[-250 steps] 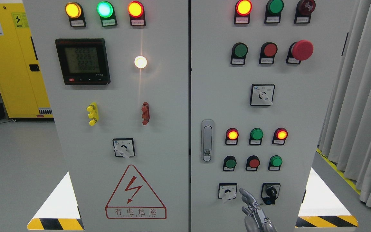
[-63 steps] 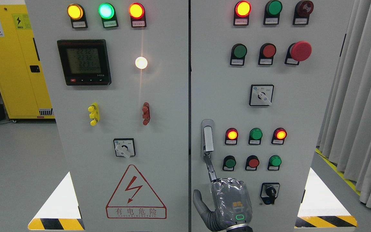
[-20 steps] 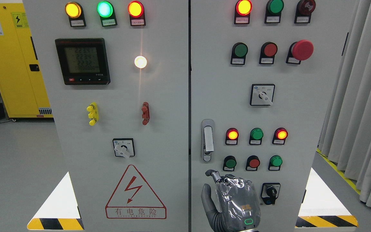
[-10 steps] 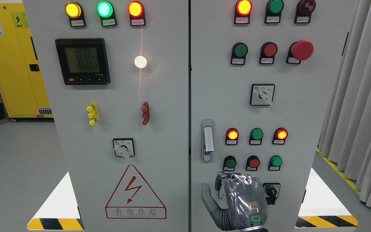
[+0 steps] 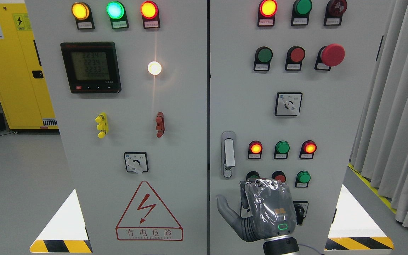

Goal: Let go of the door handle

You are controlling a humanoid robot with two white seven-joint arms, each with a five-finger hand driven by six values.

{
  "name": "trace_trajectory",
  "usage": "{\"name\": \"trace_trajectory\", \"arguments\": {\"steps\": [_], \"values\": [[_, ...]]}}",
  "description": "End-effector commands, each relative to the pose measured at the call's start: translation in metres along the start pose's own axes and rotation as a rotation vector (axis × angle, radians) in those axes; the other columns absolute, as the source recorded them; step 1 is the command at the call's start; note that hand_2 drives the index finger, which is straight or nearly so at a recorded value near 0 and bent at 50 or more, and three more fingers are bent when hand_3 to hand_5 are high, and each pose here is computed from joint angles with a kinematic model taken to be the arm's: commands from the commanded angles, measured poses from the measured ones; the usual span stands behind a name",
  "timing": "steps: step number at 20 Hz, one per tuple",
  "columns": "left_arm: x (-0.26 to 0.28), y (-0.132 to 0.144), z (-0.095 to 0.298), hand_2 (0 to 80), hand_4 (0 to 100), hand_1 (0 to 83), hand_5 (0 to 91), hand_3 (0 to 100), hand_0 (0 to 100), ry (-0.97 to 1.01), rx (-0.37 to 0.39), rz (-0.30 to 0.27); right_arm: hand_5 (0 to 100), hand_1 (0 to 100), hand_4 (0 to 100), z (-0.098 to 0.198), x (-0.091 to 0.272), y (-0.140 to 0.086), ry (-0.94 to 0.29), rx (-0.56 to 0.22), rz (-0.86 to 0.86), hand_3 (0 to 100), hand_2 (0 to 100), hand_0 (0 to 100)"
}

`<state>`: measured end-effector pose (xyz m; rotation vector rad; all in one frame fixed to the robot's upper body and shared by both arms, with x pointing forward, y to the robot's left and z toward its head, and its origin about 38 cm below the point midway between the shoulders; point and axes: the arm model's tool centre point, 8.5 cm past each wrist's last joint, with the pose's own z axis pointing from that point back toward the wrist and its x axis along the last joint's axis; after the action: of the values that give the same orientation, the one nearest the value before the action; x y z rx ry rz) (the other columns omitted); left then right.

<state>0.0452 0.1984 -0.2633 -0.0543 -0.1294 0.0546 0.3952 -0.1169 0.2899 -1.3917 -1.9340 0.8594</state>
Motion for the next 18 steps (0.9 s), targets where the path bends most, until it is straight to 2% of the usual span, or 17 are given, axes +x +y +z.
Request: {"name": "trace_trajectory", "arguments": {"steps": [1, 6, 18], "values": [[0.0, 0.0, 0.0, 0.0, 0, 55.6, 0.0, 0, 12, -0.001, 0.001, 0.0, 100, 31, 100, -0.013, 0.0, -0.01, -0.007, -0.033, 0.015, 100, 100, 29], [0.0, 0.0, 0.0, 0.0, 0, 55.6, 0.0, 0, 12, -0.002, 0.001, -0.001, 100, 34, 100, -0.023, 0.0, -0.016, -0.016, -0.057, 0.049, 100, 100, 30], [0.0, 0.0, 0.0, 0.0, 0, 55.6, 0.0, 0, 12, -0.001, 0.001, 0.0, 100, 33, 100, -0.032, 0.001, -0.003, -0.018, 0.001, 0.049, 100, 99, 36]]}}
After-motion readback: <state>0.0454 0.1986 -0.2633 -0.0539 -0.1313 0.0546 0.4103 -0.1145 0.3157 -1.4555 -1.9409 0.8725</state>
